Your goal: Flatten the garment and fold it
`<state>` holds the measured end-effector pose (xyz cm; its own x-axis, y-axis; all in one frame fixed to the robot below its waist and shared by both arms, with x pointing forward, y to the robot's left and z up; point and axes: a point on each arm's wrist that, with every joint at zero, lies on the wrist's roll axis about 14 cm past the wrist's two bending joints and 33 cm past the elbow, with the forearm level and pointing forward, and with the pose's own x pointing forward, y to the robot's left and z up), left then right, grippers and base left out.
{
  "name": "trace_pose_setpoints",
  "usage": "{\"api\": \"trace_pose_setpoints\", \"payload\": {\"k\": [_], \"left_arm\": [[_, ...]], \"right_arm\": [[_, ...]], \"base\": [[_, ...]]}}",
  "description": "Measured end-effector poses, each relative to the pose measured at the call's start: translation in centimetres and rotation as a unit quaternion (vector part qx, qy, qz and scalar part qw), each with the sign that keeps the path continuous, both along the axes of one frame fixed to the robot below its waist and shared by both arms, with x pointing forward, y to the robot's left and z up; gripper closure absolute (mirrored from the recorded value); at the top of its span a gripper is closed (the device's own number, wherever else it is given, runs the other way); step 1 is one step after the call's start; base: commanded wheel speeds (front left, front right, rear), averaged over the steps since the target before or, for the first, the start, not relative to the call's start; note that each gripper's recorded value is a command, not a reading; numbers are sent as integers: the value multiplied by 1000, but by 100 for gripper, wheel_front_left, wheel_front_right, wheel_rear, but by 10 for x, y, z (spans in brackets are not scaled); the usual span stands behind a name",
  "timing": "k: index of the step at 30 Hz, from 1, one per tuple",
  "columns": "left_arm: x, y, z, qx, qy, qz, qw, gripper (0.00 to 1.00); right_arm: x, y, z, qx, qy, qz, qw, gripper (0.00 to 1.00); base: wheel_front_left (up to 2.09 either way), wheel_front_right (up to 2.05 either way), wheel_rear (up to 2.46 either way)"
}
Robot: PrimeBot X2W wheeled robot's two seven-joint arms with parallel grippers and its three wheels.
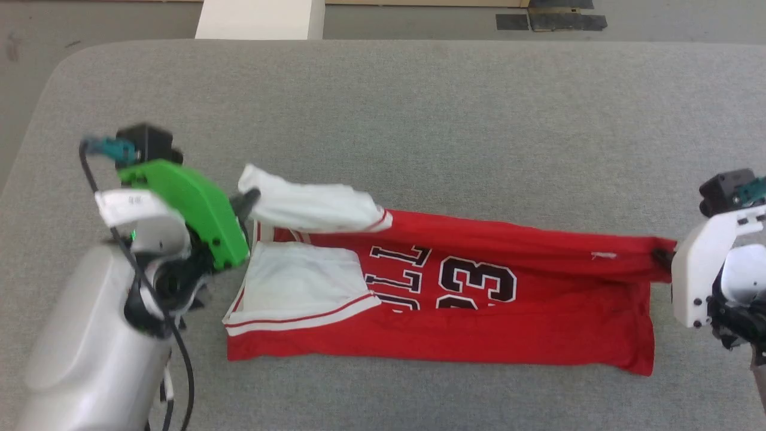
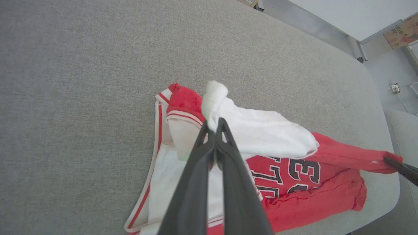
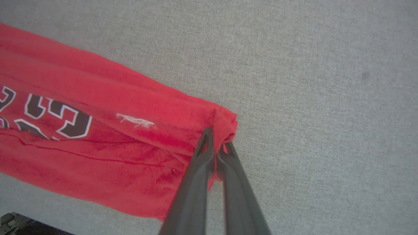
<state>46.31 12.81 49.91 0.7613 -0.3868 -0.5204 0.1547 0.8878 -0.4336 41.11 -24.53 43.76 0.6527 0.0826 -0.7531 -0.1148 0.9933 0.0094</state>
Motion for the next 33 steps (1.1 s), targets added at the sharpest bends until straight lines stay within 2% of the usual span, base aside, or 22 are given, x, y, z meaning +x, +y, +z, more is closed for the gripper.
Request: {"api": "trace_pose_setpoints", "payload": {"k": [7, 14, 18, 19, 20, 21, 22, 29, 33], "left_arm": [[-40, 9, -56, -35, 84, 44, 995, 100], [-71, 15, -112, -31, 176, 72, 981, 100], [-74, 19, -121, -29, 191, 84, 978, 100], [-74, 19, -121, -30, 191, 86, 977, 71], [-74, 19, -120, -29, 190, 86, 978, 7], [-74, 20, -119, -29, 186, 88, 978, 0], [-74, 21, -118, -28, 185, 88, 978, 0], [-72, 32, -87, -4, 150, 73, 986, 0], [-58, 33, -46, 0, 87, 67, 994, 0]], "right_arm": [[-12, 2, -22, 3, 31, -1, 1000, 100], [-20, 9, -46, 5, 63, 7, 998, 100], [-24, 12, -52, 6, 75, 10, 997, 100], [-24, 12, -52, 9, 74, 8, 997, 100], [-24, 13, -51, 10, 71, 8, 997, 97], [-24, 14, -49, 12, 67, 8, 998, 46], [-23, 14, -46, 15, 61, 8, 998, 0], [-22, 6, -15, 23, 6, -4, 1000, 0], [-24, -5, 12, 27, -36, -20, 999, 0]], "base": [[0, 0, 0], [0, 0, 0], [0, 0, 0], [0, 0, 0], [0, 0, 0], [0, 0, 0], [0, 0, 0], [0, 0, 0], [0, 0, 0]]}}
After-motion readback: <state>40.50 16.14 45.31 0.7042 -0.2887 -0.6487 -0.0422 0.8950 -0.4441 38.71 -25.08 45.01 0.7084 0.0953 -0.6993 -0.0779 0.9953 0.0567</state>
